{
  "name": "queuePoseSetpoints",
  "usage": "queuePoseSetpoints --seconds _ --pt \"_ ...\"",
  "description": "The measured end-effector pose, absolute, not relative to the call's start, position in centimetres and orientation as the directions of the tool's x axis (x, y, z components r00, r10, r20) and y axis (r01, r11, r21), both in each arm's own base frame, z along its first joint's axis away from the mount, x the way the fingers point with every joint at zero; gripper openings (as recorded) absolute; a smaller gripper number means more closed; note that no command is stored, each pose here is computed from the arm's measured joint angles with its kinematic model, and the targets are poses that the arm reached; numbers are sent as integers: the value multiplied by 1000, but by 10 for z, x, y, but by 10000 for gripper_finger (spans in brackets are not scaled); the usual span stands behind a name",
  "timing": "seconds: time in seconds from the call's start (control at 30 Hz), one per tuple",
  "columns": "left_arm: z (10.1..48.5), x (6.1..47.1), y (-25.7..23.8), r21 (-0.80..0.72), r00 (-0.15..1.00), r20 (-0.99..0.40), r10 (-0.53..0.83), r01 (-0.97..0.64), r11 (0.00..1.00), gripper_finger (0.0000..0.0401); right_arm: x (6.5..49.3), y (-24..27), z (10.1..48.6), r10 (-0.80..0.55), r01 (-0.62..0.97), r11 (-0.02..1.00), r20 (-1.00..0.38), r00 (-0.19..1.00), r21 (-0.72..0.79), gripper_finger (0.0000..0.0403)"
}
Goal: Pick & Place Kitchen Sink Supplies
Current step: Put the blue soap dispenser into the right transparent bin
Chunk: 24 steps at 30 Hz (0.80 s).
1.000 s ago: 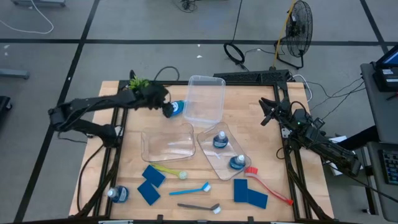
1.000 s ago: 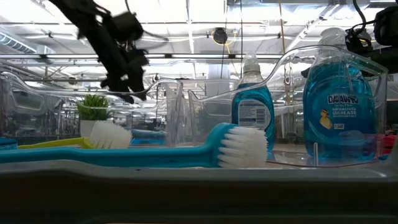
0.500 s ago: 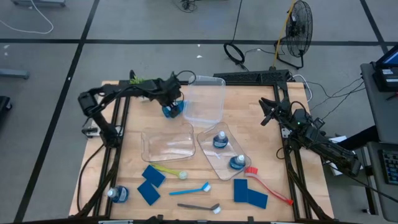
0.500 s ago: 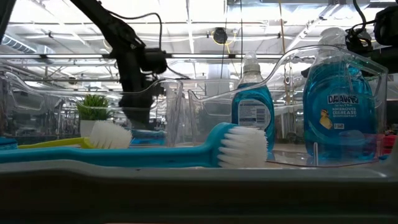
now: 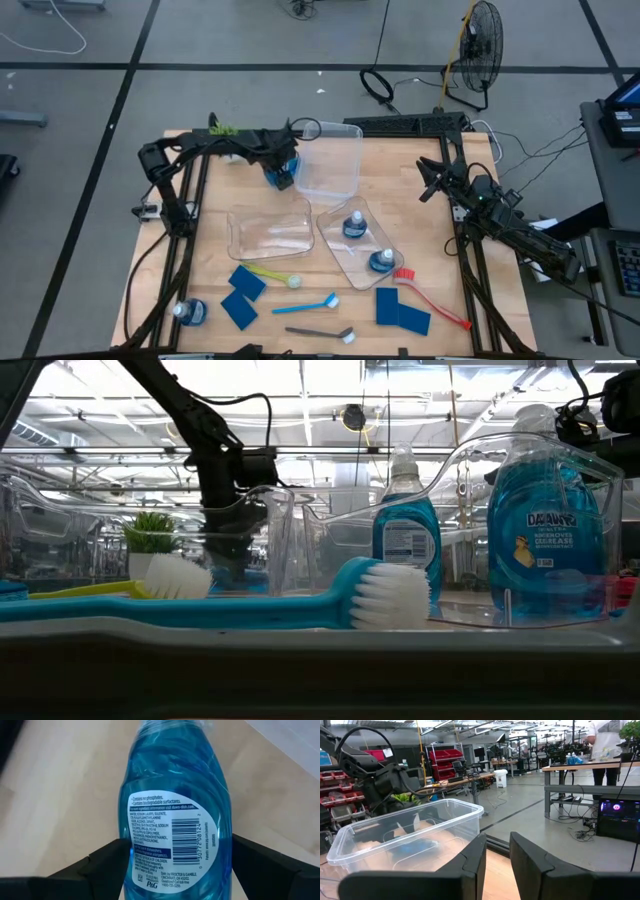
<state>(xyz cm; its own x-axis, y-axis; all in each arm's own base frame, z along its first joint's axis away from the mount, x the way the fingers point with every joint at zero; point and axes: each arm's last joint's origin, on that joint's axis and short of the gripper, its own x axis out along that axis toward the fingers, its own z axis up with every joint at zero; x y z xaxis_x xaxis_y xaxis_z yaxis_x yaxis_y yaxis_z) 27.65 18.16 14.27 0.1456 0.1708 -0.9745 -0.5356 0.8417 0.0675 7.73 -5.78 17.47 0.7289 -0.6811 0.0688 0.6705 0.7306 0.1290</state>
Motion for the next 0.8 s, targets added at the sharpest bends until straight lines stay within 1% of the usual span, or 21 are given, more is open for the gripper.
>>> queuePoseSetpoints --seconds 0.13,0.27,0.37,0.47,0.73,0.8 --pt "141 278 176 100 112 -977 180 -506 857 324 77 -58 175 -681 670 731 69 729 129 73" --pt "140 278 170 76 108 -984 142 -467 881 324 77 -58 175 -681 670 731 69 729 129 73" --pt "136 275 169 92 65 -986 150 -538 838 326 77 -58 175 -681 670 731 69 729 129 73" --pt "138 274 169 138 35 -980 197 -593 794 327 77 -58 175 -681 670 731 68 729 129 73" --pt "139 276 167 172 30 -971 238 -604 778 322 77 -58 175 -681 670 731 68 729 129 73" --pt "139 277 165 182 23 -969 245 -599 779 312 77 -58 175 -681 670 731 68 729 129 73"
